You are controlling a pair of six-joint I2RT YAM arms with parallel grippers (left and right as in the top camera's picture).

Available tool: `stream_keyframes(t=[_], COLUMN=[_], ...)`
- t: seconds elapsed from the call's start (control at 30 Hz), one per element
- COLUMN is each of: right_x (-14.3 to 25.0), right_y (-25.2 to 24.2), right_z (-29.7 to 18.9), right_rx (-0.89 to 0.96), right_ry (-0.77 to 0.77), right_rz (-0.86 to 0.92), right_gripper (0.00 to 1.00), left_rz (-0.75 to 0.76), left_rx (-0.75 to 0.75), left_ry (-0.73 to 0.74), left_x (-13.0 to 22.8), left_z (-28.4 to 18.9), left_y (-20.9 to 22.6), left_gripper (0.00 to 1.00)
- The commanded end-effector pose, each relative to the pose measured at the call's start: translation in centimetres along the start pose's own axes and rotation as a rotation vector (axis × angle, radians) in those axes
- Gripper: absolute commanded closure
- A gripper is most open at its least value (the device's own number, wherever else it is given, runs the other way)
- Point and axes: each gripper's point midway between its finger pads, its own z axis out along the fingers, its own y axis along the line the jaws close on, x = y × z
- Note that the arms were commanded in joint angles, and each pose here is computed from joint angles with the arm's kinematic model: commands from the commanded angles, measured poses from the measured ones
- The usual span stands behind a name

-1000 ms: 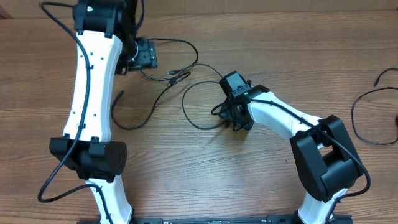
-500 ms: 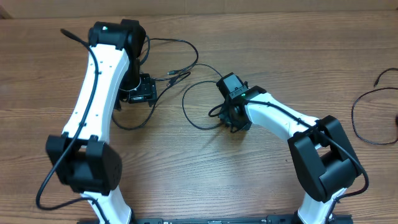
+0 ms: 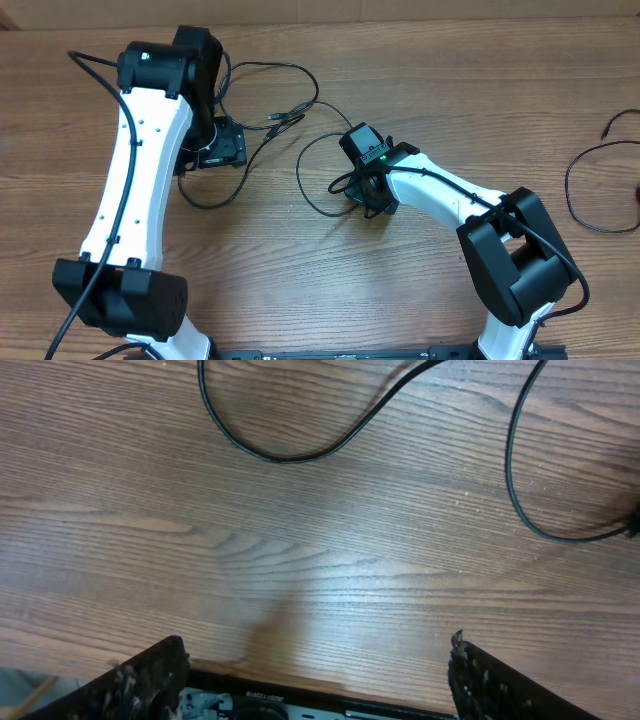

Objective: Untangle cables

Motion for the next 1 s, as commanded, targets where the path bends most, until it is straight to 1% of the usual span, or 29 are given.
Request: stream_keyframes(t=[0.0,0.13,0.27,0.33,0.47,0.73,0.87,0.97], right_x=[-0.1,-1.5,-4.9,-7.2,-11.8,-20.8,-23.0,-23.3], right_y=[-0.4,-1.1,-3.2,-4.3,-5.9,-12.3,-15.8,-17.8], right_z=[0.5,-0.7,-4.1,-6.9,-12.7,-25.4,-29.6,-30.1], right_rx=[0.021,0.054,0.145,0.181,0.194,0.123,0.106,0.110], right_ry=[-0.006,-0.030,-0.130,-0.192,-0.300,-0.555,-0.642,-0.635], right_rz=[0.004,-0.016,-0.001,0.020,0.037,0.232,0.310,0.344], right_gripper=[0.96,0.96,0.96,0.96,0.96,0.96,0.96,0.96], left_rz=[-0.001,0.001,0.002,0.002,0.001,0.001,0.001,0.000], left_rx=[-0.005,-0.005,-0.005,-0.006,-0.005,-0.018,-0.016,-0.014], left_ry=[-0.024,-0.024,-0.025,-0.025,-0.028,-0.034,-0.037,-0.042], left_x=[0.4,0.4,0.4,0.3,0.3,0.1,0.1,-0.1], left_z=[-0.7,-0.7,-0.7,-0.7,-0.7,-0.7,-0.7,-0.7], left_y=[0.2,0.2,0.2,0.2,0.2,0.4,0.4,0.3], left_gripper=[0.17,0.16,0.16,0.16,0.16,0.15,0.15,0.14])
